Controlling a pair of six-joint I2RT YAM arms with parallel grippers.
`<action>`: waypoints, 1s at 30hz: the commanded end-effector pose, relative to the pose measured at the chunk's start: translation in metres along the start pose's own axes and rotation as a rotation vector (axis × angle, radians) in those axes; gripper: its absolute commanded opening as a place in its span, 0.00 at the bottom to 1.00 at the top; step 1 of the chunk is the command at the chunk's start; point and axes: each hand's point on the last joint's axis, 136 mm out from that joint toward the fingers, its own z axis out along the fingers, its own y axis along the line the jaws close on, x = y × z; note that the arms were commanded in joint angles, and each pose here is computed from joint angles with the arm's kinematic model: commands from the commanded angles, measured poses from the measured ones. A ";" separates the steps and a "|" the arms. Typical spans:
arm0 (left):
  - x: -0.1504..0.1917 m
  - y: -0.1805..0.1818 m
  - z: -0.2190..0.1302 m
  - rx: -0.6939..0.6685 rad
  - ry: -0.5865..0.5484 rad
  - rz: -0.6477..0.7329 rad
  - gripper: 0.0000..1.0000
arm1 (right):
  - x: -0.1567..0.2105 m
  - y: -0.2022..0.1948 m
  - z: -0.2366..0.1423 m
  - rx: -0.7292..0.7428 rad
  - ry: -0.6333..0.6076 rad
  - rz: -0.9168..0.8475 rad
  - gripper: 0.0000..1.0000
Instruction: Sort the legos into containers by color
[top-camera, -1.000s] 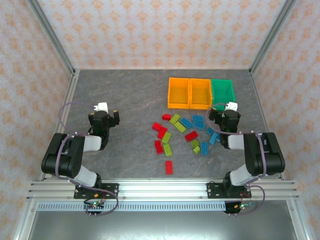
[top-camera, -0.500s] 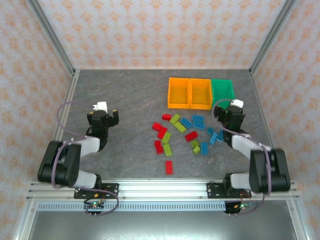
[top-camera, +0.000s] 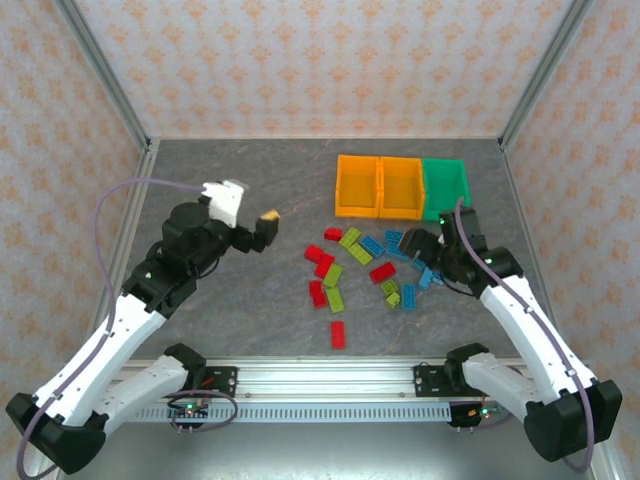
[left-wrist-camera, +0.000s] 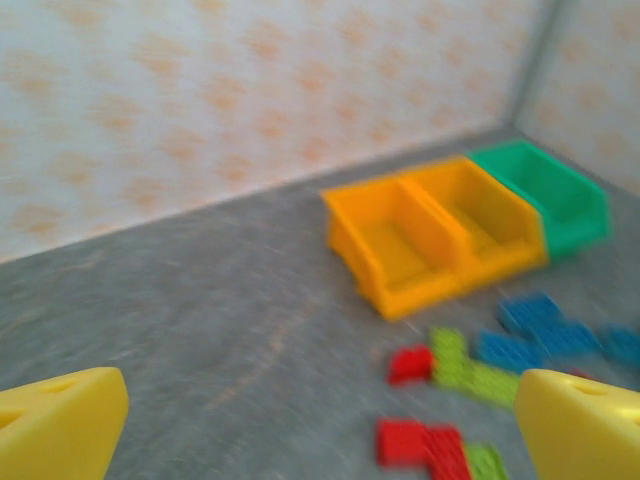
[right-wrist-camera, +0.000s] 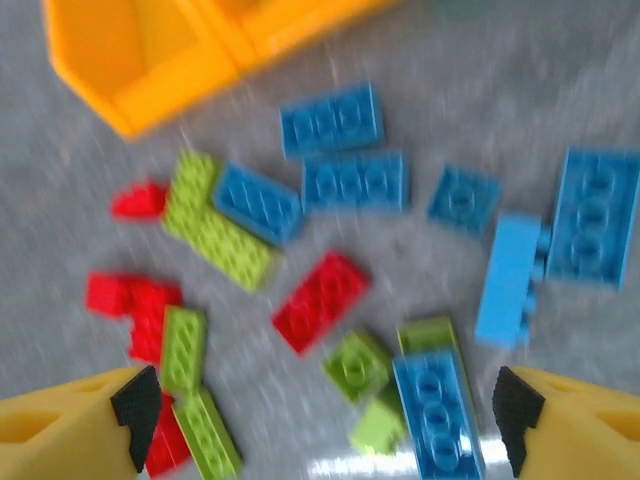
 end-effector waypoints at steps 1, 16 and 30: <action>0.060 -0.061 -0.014 0.339 0.257 0.233 1.00 | 0.046 -0.031 0.004 0.164 0.173 0.005 0.88; 0.108 -0.073 -0.010 0.424 0.257 0.394 1.00 | 0.070 -0.057 0.083 0.324 0.293 -0.021 0.73; 0.111 -0.067 -0.007 0.391 0.275 0.401 1.00 | 0.066 -0.058 0.088 0.330 0.268 -0.022 0.36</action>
